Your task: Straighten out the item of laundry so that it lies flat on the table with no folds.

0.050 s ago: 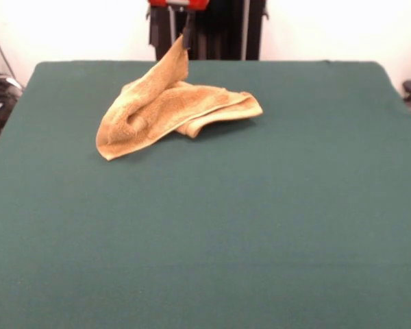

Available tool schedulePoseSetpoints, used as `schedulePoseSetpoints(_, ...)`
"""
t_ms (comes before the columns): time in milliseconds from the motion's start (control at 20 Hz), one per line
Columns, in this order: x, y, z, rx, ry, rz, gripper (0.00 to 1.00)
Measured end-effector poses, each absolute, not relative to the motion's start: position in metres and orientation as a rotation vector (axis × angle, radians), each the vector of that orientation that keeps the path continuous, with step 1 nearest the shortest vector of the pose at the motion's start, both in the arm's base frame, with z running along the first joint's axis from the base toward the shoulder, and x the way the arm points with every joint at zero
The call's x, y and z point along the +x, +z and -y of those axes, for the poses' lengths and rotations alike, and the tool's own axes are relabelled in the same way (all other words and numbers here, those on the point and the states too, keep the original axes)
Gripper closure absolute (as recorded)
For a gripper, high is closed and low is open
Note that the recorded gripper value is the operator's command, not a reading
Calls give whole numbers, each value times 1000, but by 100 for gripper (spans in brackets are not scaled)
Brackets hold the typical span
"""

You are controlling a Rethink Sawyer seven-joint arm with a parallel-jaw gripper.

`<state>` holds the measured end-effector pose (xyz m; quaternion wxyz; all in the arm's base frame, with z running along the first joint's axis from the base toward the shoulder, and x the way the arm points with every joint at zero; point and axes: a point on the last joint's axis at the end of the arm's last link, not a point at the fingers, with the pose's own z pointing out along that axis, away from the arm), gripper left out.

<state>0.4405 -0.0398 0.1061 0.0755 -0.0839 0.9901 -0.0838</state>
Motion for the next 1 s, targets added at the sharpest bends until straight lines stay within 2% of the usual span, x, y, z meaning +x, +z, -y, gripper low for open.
schedulePoseSetpoints(400,446,153,9,-359,-360,-2988,0)
schedulePoseSetpoints(1000,457,136,-3,-263,-296,-2992,0)
